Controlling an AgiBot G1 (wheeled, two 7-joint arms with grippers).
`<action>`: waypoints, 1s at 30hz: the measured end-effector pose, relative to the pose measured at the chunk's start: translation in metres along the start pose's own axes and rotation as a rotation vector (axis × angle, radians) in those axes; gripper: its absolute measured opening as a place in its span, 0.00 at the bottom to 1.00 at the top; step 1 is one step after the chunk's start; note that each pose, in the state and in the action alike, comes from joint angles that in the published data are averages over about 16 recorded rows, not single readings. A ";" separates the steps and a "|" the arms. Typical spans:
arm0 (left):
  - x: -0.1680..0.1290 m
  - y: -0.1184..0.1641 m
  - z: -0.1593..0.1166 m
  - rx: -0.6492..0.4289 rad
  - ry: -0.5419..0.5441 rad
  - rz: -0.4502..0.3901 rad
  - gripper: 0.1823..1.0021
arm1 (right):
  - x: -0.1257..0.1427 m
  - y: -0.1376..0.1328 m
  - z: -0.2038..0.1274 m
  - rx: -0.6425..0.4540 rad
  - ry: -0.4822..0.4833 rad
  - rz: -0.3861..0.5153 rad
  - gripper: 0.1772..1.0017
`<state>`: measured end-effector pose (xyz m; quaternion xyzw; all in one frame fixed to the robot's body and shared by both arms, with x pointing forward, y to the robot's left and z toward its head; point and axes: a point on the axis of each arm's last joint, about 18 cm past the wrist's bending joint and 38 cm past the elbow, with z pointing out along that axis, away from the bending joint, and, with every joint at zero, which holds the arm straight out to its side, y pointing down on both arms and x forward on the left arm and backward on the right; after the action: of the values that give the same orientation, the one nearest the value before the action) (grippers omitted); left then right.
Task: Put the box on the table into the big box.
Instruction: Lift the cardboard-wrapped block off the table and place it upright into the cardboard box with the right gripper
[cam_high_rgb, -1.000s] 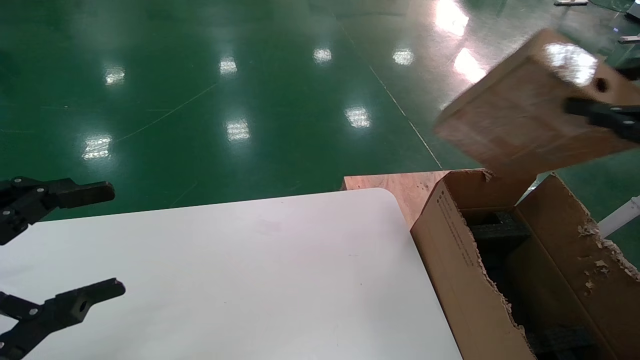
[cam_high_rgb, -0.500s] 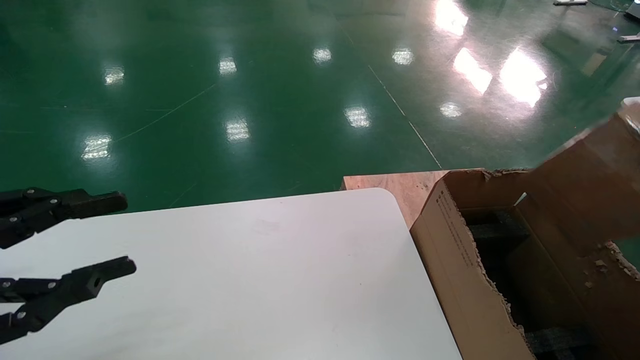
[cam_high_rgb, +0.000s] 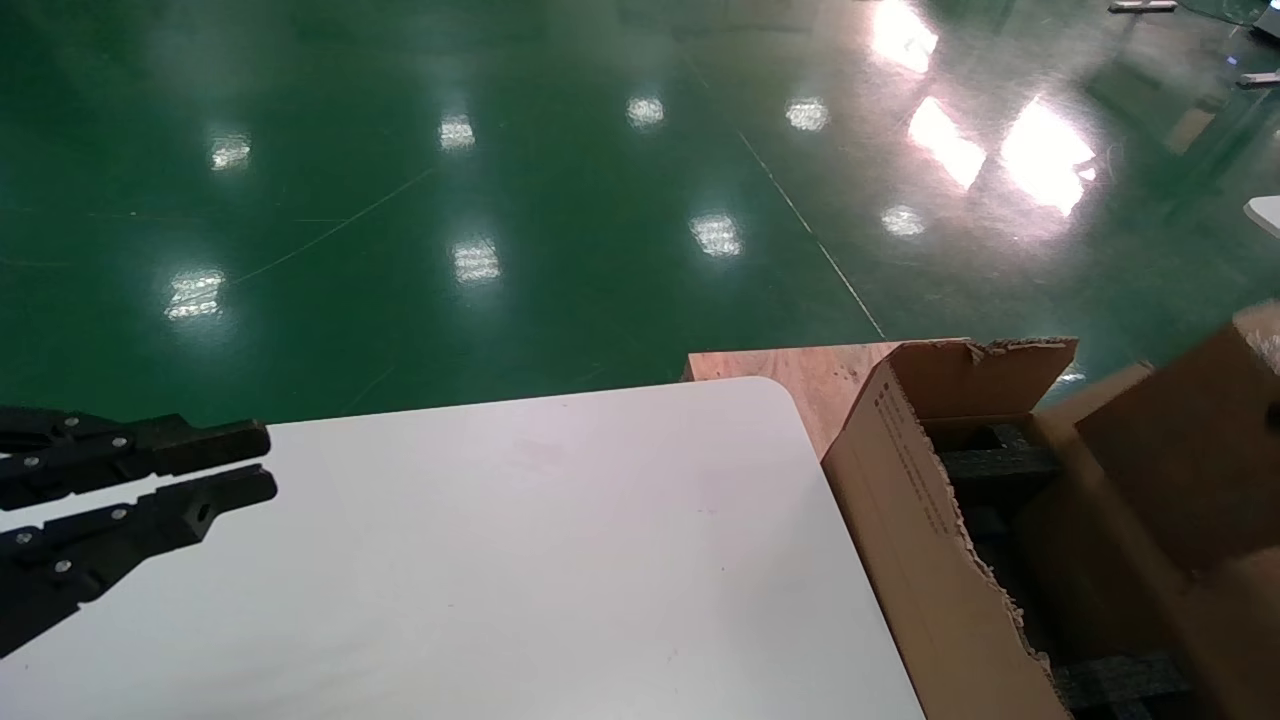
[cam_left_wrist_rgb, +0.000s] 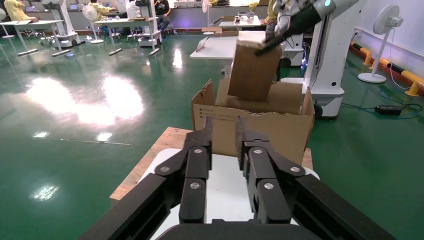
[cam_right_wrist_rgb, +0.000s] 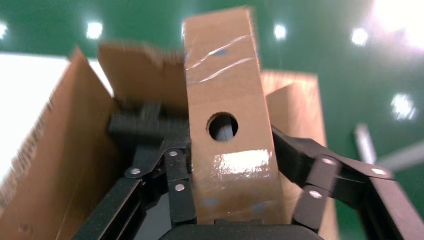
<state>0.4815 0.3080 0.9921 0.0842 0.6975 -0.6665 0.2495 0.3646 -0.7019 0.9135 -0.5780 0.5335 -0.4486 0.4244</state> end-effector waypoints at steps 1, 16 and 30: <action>0.000 0.000 0.000 0.000 0.000 0.000 0.21 | 0.000 0.003 0.004 -0.009 0.000 0.014 0.33; 0.000 0.000 0.000 0.000 0.000 0.000 0.03 | -0.016 0.014 0.038 0.046 -0.011 0.084 0.31; 0.000 0.000 0.000 0.000 0.000 0.000 0.01 | -0.025 0.041 0.027 0.060 0.021 0.089 0.31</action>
<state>0.4815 0.3080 0.9921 0.0842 0.6975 -0.6665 0.2495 0.3807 -0.6798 0.8658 -0.5359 0.5494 -0.4512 0.4555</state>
